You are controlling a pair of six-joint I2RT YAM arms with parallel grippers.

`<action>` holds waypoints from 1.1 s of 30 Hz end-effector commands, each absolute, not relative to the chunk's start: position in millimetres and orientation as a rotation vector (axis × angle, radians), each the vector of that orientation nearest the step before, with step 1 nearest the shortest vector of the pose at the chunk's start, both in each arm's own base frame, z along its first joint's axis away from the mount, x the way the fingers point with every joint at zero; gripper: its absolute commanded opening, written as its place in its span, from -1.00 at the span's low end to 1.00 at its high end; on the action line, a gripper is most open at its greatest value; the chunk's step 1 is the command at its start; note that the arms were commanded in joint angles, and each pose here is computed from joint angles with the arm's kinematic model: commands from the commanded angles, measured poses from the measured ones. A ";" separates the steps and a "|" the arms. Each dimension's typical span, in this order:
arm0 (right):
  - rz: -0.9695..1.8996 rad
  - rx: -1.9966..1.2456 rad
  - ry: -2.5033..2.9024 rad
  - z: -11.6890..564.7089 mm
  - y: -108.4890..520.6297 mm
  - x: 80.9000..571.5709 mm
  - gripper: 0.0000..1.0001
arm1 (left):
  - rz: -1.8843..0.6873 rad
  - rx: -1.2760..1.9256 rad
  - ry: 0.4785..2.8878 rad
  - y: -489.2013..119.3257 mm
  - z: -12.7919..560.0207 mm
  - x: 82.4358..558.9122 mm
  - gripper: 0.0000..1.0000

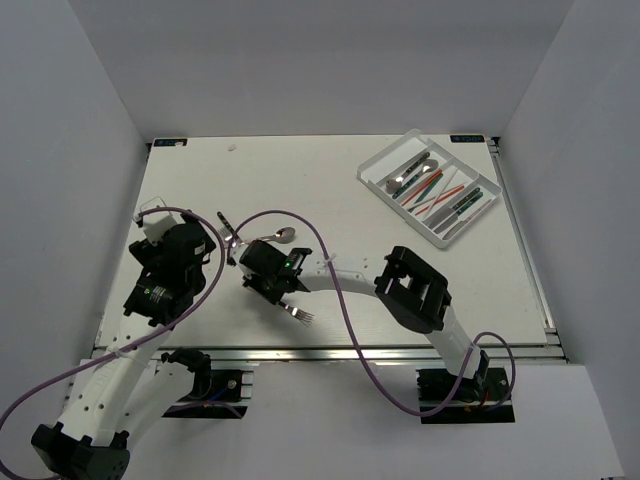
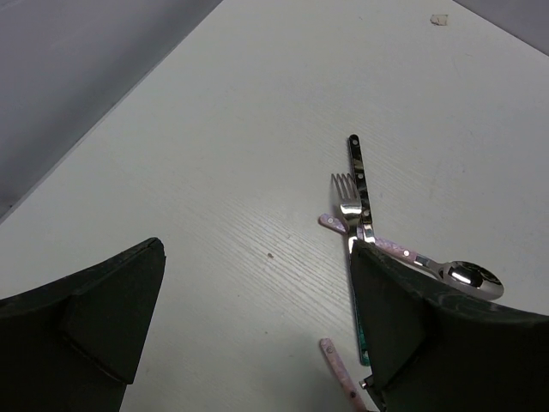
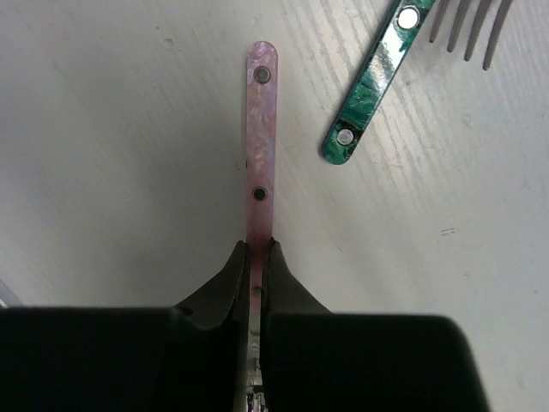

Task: Sort the eating utensils into containers

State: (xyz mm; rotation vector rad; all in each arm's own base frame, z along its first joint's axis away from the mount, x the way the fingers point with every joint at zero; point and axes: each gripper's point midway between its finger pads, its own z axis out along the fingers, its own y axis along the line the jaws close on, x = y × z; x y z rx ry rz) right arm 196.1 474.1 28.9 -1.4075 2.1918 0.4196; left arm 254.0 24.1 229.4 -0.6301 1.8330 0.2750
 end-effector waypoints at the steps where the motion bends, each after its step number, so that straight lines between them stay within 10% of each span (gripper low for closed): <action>1: 0.543 -1.439 2.148 61.5 483.6 184.1 -1.00 | 0.251 -0.631 1.811 23.5 238.6 256.1 0.96; 9: 0.862 -1.210 1.950 217.8 466.9 216.5 -1.00 | 0.240 -0.627 1.808 22.7 239.7 255.4 0.96; 14: 0.827 -0.487 2.030 264.9 368.2 383.7 -1.00 | 0.233 -0.624 1.805 22.3 240.3 254.8 0.96; 23: 0.743 0.661 1.846 218.6 148.4 622.7 -1.00 | 0.240 -0.609 1.827 20.3 235.2 257.1 0.96; 33: 0.684 0.759 1.822 182.6 113.7 678.6 -1.00 | 0.241 -0.589 1.850 16.7 231.2 262.1 0.96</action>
